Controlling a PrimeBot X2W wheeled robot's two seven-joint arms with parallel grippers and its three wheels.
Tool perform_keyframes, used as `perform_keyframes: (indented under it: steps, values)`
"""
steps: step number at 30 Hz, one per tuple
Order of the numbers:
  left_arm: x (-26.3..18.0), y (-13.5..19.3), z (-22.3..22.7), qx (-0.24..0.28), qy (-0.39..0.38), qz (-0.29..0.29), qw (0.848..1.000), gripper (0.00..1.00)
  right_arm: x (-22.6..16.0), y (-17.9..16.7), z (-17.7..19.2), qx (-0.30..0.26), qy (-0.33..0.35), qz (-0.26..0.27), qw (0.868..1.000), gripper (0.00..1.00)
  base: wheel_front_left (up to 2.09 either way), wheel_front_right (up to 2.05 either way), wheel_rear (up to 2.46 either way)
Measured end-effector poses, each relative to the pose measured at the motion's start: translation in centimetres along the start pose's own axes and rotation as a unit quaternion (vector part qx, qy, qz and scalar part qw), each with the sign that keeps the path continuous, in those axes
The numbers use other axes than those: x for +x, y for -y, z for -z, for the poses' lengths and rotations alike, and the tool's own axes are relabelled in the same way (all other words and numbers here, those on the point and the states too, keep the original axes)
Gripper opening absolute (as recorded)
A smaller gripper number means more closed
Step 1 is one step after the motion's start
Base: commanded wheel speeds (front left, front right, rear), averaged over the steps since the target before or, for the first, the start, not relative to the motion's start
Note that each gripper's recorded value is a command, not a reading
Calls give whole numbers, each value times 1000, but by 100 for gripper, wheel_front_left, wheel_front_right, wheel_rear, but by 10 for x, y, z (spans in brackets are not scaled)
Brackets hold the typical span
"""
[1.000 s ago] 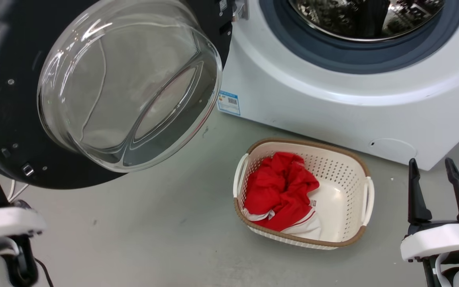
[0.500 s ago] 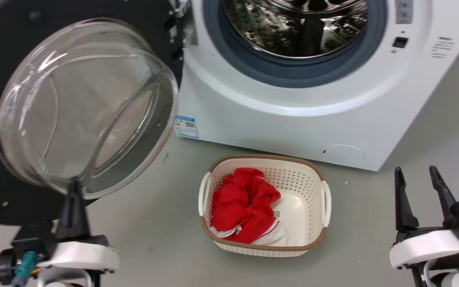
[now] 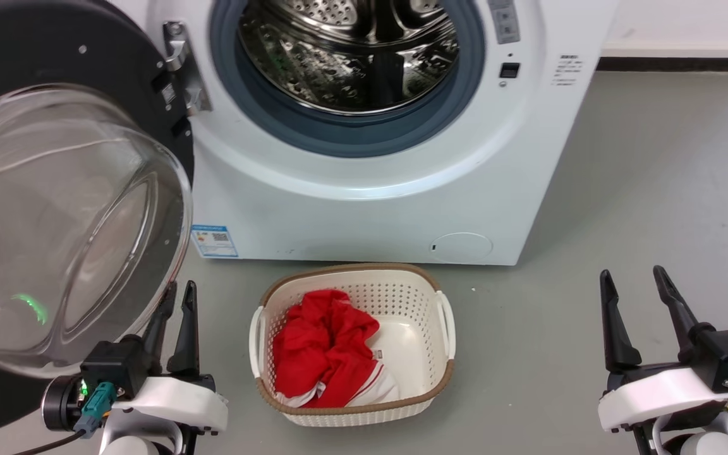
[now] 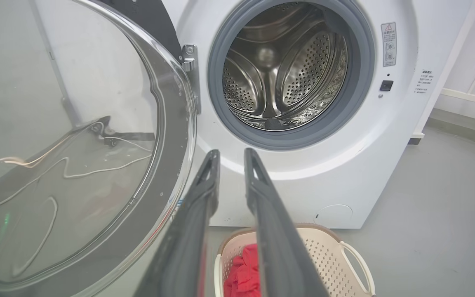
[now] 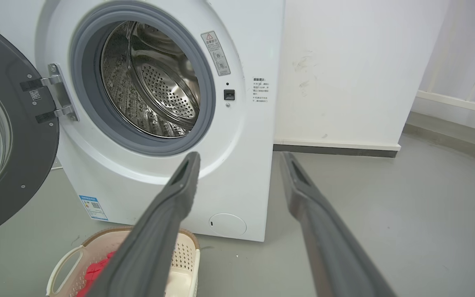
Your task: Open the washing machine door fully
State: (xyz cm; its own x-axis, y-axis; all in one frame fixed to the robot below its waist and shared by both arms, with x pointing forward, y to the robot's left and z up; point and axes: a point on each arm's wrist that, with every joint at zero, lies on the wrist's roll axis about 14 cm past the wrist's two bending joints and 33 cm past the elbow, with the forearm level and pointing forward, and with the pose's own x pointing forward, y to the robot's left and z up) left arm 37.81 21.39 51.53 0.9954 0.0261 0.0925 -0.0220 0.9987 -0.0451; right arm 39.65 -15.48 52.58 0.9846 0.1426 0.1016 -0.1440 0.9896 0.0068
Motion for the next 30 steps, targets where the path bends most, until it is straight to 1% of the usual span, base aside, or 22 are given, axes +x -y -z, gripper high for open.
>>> perform_keyframes:
  steps: [1, 2, 3, 7, 12, 30]
  values:
    - [2, 3, -1, 0, 2, 4, 1000, 81, -3, 2, -1, 0, 1, 4, 1000, 100, 0, 0, 0]
    - [3, 5, -2, 0, 3, 7, 1000, 99, -5, 4, -3, -1, 2, 7, 1000, 100, 0, 0, 0]
    - [4, 8, -3, 0, 5, 13, 1000, 100, -9, 7, -4, -1, 3, 11, 1000, 100, 0, 0, 0]
    - [11, 21, -10, -2, 16, 31, 999, 100, -20, 17, -6, -1, 4, 29, 1000, 100, 0, 0, 0]
    - [16, 29, -13, -3, 21, 42, 999, 100, -25, 22, -6, 1, 4, 38, 999, 100, 0, 0, 0]
    - [17, 26, -3, 0, 9, 36, 999, 100, -22, 21, 1, 3, -8, 35, 999, 100, 0, 0, 0]
